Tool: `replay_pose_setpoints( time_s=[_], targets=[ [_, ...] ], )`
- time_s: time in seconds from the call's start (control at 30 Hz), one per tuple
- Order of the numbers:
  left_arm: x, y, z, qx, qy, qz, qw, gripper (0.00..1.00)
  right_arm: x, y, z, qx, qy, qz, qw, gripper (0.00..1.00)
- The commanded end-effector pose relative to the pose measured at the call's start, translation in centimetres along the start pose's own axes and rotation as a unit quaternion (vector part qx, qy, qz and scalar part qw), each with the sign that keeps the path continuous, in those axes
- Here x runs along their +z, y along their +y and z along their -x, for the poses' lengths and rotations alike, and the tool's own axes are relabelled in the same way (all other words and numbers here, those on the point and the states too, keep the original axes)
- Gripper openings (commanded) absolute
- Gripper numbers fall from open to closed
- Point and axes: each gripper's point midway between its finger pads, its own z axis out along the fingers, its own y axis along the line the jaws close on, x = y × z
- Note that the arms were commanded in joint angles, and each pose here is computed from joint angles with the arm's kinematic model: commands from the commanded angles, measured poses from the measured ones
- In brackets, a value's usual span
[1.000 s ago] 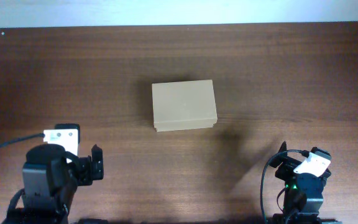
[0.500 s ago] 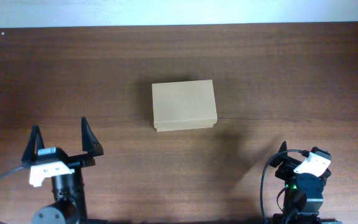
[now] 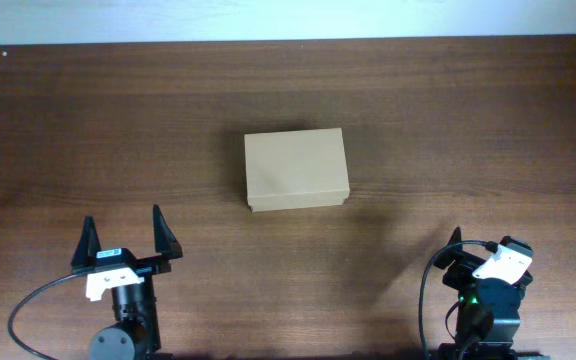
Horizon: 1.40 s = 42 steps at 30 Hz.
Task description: Pack container
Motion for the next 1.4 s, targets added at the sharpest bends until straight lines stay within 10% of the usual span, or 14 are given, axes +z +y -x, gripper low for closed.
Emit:
replay_pose_setpoints(
  time_s=[0.0,0.33,1.37],
  targets=[
    [-0.1,0.4,-1.6,0.006,0.013,0.008,1.000,0.99,0.1,-0.4,-0.1,0.006,-0.002,-0.011,1.000,0.99],
    [-1.1,0.6,-8.1,0.040,0.146,0.009,0.988,0.99,0.1,-0.4,-0.1,0.006,-0.002,-0.011,1.000,0.99],
    [-1.1,0.6,-8.2,0.040,0.149,0.009,0.988,0.99,0.0,-0.4,-0.1,0.006,-0.003,-0.011,1.000,0.99]
  ],
)
